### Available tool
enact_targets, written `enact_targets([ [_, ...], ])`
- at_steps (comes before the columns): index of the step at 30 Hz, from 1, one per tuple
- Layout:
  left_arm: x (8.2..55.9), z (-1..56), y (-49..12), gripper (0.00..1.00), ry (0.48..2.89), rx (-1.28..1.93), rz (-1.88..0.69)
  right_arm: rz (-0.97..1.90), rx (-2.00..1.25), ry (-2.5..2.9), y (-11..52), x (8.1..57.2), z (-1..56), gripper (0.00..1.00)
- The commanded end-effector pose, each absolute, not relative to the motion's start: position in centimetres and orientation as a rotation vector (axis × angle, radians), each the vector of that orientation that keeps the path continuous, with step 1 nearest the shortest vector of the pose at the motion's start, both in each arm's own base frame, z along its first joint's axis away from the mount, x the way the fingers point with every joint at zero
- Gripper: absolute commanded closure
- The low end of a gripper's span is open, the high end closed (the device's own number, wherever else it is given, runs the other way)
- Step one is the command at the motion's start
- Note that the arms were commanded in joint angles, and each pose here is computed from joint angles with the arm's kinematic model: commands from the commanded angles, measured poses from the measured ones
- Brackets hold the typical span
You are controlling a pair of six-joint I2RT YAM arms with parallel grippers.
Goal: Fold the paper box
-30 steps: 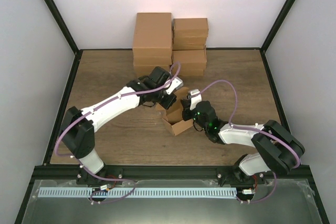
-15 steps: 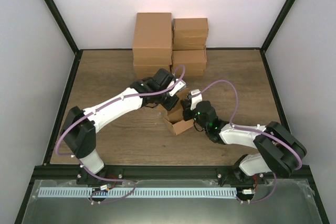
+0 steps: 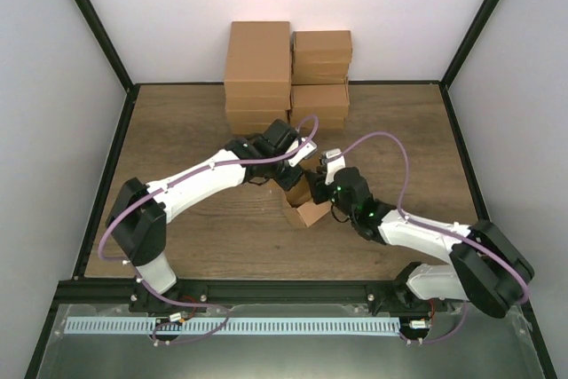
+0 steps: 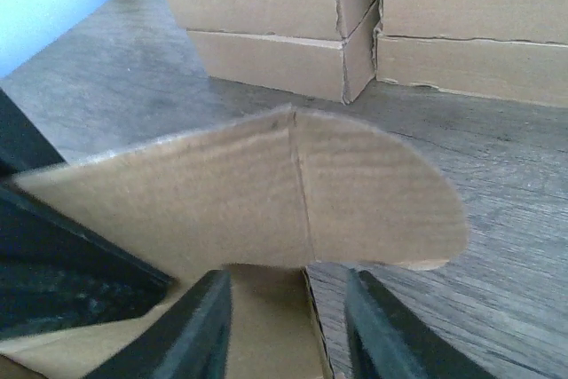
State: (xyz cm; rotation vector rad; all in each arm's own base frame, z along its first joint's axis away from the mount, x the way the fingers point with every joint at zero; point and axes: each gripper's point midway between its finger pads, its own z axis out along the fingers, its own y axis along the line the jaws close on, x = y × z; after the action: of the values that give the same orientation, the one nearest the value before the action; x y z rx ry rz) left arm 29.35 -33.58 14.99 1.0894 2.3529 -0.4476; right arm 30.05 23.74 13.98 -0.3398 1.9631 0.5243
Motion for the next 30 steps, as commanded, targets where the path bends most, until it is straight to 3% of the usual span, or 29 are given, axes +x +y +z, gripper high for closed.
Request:
enact_targets([
  [1,29.2,14.8,-33.8,0.96,2.356,1.109,-0.437,0.523,-0.303,1.954,23.6,30.2,17.0,0.59],
  [6,29.2,15.0,-33.9,0.96,2.349,1.105,-0.444,0.513,-0.277,2.02,22.6,29.3,18.0,0.36],
  [8,29.2,15.1,-33.9,0.96,2.348,1.103,-0.446,0.52,-0.282,2.059,22.5,28.7,18.5,0.32],
  [12,29.2,15.2,-33.9,0.96,2.348,1.1,-0.449,0.549,-0.246,2.176,21.7,26.9,18.7,0.31],
  [23,29.1,15.4,-34.2,0.96,2.34,1.099,-0.459,0.874,-0.04,2.401,21.3,20.7,15.3,0.12],
  [30,29.0,15.3,-34.2,0.96,2.344,1.101,-0.46,0.971,0.081,2.402,21.2,20.0,13.7,0.14],
])
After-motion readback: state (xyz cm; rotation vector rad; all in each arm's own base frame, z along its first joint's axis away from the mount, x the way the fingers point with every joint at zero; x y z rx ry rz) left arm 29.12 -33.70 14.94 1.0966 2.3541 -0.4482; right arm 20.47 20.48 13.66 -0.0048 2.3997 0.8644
